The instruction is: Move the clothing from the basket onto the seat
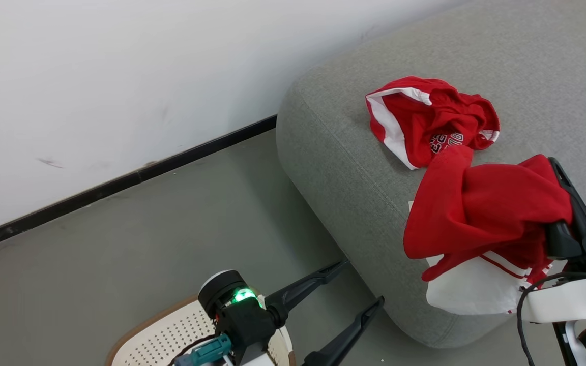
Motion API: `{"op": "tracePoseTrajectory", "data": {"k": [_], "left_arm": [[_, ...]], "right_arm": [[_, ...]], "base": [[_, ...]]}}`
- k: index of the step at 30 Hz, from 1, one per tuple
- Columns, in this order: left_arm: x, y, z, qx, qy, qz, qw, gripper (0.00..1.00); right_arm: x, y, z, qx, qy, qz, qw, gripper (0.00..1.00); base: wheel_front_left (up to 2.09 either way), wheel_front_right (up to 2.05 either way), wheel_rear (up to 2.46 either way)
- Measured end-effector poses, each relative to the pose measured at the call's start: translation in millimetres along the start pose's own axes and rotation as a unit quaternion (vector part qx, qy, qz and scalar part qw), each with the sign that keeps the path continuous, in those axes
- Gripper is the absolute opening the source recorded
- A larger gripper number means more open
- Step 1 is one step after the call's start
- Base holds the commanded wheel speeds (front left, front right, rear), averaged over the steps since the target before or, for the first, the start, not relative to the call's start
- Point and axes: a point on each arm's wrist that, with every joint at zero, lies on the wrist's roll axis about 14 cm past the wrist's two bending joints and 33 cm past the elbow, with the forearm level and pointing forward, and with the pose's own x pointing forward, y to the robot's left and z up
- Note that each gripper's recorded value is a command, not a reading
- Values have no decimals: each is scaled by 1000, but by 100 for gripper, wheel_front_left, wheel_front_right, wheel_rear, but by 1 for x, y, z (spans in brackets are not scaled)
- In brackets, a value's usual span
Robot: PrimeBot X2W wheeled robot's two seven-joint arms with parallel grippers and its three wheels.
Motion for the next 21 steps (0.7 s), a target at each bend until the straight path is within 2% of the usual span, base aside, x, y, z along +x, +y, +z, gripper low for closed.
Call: {"op": "tracePoseTrajectory", "data": {"k": [21], "left_arm": [[9,2,-10,-6,5,-16,1000,100]], "right_arm": [[-5,-15,-9,-4,19,-23,1000,0]], "base": [[0,0,0]]}}
